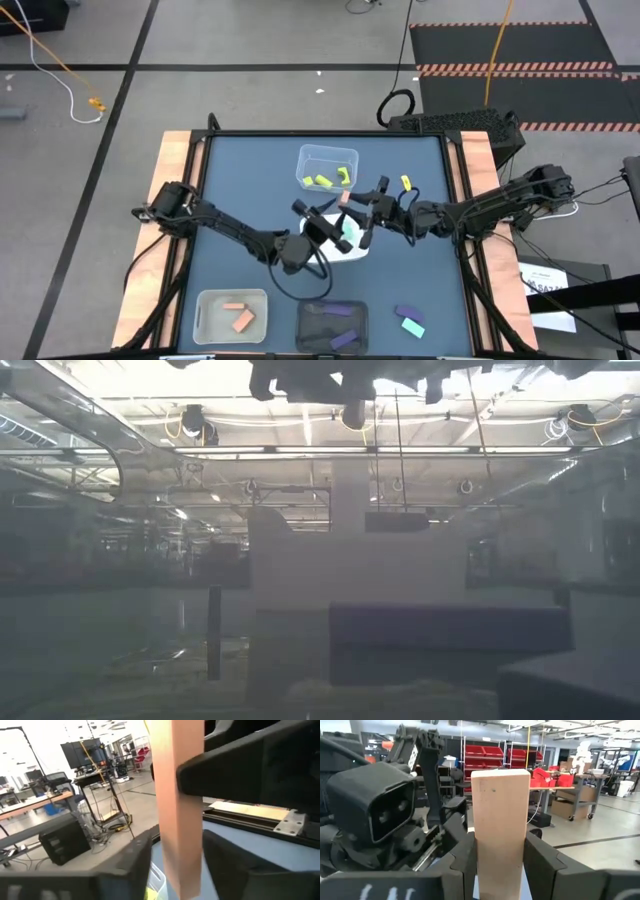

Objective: Sort & place blocks by color
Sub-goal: Put the brown block into the light gray bin, then put the violet block into the black bin

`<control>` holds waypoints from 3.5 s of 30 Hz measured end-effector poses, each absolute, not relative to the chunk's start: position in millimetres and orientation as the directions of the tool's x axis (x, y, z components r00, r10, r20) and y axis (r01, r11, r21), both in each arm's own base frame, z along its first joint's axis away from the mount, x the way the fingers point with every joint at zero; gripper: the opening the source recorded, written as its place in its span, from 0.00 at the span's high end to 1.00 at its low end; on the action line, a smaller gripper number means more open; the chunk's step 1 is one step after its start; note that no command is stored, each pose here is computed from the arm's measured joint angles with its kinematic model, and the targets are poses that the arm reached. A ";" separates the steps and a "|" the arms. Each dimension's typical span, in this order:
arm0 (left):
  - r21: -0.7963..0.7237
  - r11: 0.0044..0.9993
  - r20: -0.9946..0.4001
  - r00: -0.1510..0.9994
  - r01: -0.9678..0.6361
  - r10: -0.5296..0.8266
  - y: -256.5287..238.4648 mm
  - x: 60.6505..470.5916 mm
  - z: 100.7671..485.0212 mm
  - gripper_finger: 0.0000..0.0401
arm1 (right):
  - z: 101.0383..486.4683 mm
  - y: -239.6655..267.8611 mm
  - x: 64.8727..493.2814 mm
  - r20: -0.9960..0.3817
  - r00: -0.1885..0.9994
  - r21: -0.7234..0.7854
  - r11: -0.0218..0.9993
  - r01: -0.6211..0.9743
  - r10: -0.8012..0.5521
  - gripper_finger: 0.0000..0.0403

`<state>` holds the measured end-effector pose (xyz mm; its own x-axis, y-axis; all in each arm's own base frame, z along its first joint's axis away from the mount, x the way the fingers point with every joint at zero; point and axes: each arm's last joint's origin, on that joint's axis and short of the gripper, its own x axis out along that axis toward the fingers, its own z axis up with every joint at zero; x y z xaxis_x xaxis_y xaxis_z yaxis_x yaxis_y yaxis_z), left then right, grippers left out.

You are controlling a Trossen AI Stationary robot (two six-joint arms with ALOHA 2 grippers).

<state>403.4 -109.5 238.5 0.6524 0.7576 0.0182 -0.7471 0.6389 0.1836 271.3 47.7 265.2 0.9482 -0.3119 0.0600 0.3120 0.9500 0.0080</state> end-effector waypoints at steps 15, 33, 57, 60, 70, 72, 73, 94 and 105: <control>0.212 0.670 0.018 0.688 -0.712 0.725 -130.6 397.2 237.8 0.85 | 258.9 51.1 253.6 -0.140 0.951 -0.067 0.961 0.269 -0.276 0.37; 0.101 0.835 -0.014 0.839 -0.540 0.544 -211.1 312.6 302.4 0.85 | 233.1 100.3 179.2 -0.666 0.625 0.581 0.808 0.095 0.406 0.34; -0.493 0.377 -0.857 0.512 -0.784 -0.055 -278.5 172.4 221.0 0.85 | 167.2 164.9 170.8 -0.864 0.425 0.266 0.961 -0.072 0.270 0.38; -0.399 0.327 -0.913 0.402 -0.857 -0.061 -276.3 168.6 215.2 0.80 | 165.0 168.3 169.8 -0.862 0.439 0.249 0.966 -0.074 0.255 0.38; -0.408 0.296 -0.912 0.403 -0.864 -0.081 -277.4 170.3 215.6 0.57 | 165.1 176.3 164.7 -0.849 0.456 0.273 0.961 -0.052 0.266 0.38; -0.413 0.294 -0.910 0.406 -0.862 -0.087 -277.9 170.6 215.9 0.56 | 165.9 179.6 163.1 -0.841 0.462 0.303 0.952 -0.029 0.282 0.38; -0.417 0.294 -0.908 0.409 -0.860 -0.092 -278.5 170.9 216.1 0.55 | 166.2 181.4 161.8 -0.836 0.469 0.311 0.950 -0.021 0.284 0.38; -0.446 0.324 -0.894 0.429 -0.834 -0.125 -281.7 172.8 217.7 0.54 | 128.5 212.9 165.0 -0.874 0.473 0.141 0.990 0.027 0.112 0.38; -0.447 0.323 -0.894 0.430 -0.834 -0.127 -281.8 172.8 217.8 0.54 | 123.7 207.9 161.2 -0.914 0.402 0.036 0.999 -0.028 0.044 0.58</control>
<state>172.8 -281.8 217.8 0.4302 -0.1266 -0.8938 -0.8340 0.3233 -0.4472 161.2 207.9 123.7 0.4025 0.0439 -0.9144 -0.0276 0.9990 0.0358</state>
